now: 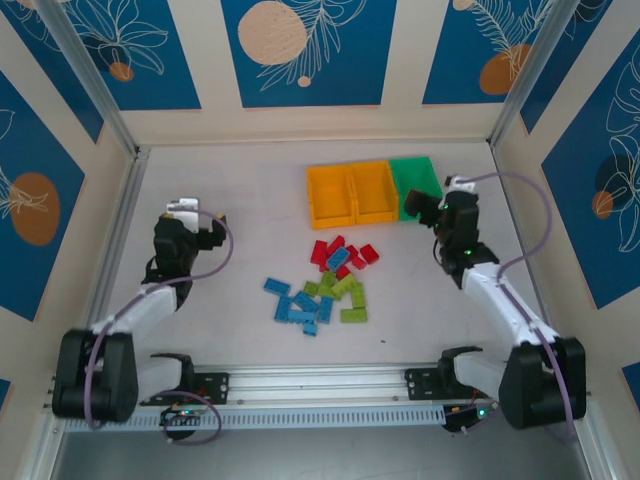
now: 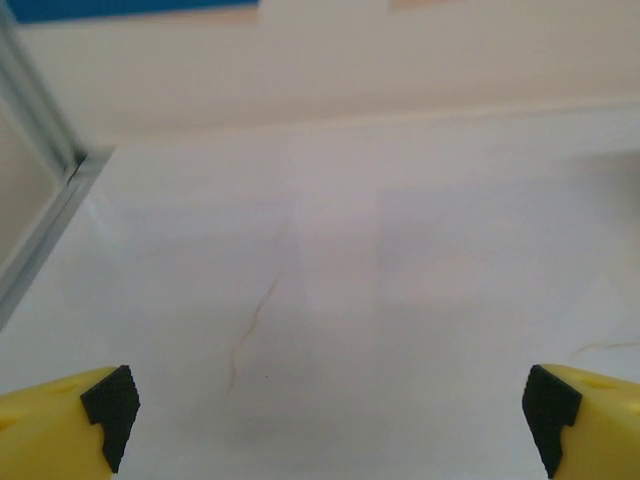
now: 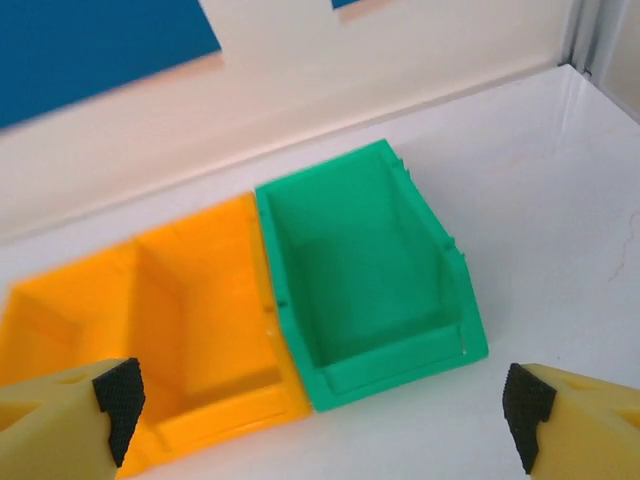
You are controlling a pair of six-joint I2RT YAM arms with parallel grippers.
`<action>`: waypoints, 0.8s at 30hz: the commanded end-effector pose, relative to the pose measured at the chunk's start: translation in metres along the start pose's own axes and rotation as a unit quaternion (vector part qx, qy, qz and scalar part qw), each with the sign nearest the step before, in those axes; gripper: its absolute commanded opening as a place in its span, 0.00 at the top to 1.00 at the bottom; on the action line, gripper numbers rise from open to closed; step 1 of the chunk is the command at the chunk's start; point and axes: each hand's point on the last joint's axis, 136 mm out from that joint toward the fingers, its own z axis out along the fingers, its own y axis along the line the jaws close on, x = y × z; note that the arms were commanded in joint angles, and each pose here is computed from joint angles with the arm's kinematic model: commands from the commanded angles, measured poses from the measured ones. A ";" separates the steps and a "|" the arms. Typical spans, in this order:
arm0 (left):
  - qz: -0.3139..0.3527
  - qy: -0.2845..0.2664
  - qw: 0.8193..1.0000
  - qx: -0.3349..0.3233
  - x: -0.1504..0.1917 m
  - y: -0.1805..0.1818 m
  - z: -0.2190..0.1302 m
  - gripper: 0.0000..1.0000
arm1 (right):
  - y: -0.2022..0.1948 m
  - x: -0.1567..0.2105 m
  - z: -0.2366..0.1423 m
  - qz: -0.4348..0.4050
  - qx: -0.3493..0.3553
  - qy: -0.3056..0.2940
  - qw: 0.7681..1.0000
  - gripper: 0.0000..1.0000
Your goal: Sort the legos into containers by color
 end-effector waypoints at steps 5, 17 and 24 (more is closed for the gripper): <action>0.062 0.056 0.966 0.246 -0.035 -0.095 -0.064 0.00 | 0.019 0.110 -0.045 0.089 -0.017 0.359 0.929 0.06; 0.227 0.072 0.846 0.476 0.012 -0.208 -0.157 0.00 | 0.047 0.176 -0.001 -0.063 -0.014 0.495 0.867 0.14; 0.216 0.080 0.853 0.468 0.015 -0.215 -0.152 0.00 | 0.068 0.200 0.030 -0.073 -0.036 0.517 0.852 0.20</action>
